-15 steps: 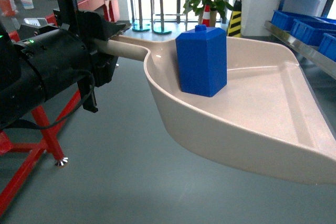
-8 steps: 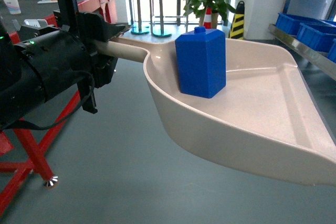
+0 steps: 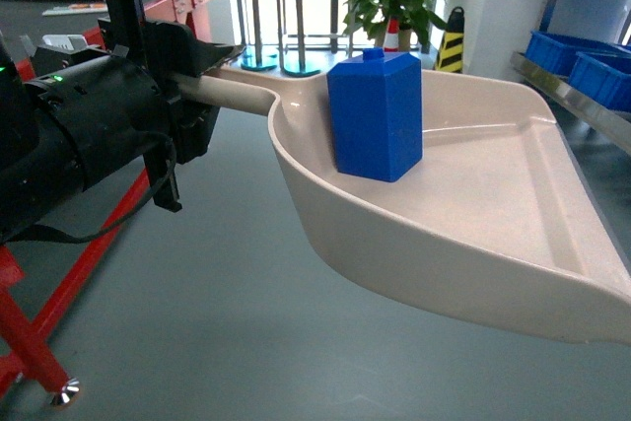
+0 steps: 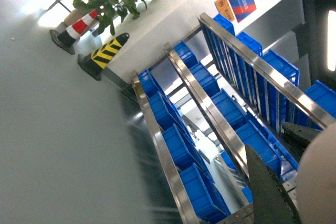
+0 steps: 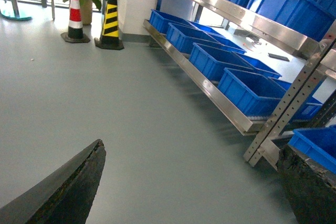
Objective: Place part in tray to right shelf
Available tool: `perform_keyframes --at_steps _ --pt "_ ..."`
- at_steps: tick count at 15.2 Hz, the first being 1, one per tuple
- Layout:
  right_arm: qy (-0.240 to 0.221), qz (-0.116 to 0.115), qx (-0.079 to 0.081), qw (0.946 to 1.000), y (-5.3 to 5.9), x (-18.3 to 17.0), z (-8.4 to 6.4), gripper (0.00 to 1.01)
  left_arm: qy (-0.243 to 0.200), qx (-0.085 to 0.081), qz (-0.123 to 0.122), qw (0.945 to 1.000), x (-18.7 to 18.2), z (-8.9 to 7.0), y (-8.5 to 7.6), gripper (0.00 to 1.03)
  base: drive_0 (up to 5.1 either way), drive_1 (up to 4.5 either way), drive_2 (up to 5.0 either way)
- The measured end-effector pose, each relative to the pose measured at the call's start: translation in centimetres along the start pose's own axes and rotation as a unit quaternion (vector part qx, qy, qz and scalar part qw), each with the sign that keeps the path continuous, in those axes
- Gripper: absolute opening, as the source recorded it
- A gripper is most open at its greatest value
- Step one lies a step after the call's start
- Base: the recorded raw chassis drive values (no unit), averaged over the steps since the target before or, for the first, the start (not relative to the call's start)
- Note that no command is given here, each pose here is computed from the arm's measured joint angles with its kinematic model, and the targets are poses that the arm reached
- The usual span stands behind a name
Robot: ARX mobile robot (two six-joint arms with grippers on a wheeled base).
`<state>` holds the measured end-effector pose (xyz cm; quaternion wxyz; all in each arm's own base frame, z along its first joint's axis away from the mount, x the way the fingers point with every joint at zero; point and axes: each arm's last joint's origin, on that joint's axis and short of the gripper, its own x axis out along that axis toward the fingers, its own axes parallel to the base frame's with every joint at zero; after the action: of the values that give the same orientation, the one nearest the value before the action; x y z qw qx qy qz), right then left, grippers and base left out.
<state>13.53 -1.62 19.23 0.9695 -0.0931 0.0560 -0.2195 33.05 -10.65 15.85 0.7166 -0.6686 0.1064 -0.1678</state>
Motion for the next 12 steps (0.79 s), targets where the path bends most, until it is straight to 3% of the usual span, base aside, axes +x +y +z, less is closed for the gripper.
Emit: perform_keyframes --at_steps 2,12 --pt "0.004 0.003 -0.002 1.0000 0.07 0.05 -0.10 0.98 -0.006 0.001 0.004 1.0000 -0.01 0.26 0.07 0.12 0.0 4.29 -4.4" --pt "-0.001 0.002 0.000 1.0000 0.01 0.00 0.01 0.98 0.000 0.000 0.001 1.0000 0.01 0.00 0.02 0.12 -1.9 -1.90 -1.9"
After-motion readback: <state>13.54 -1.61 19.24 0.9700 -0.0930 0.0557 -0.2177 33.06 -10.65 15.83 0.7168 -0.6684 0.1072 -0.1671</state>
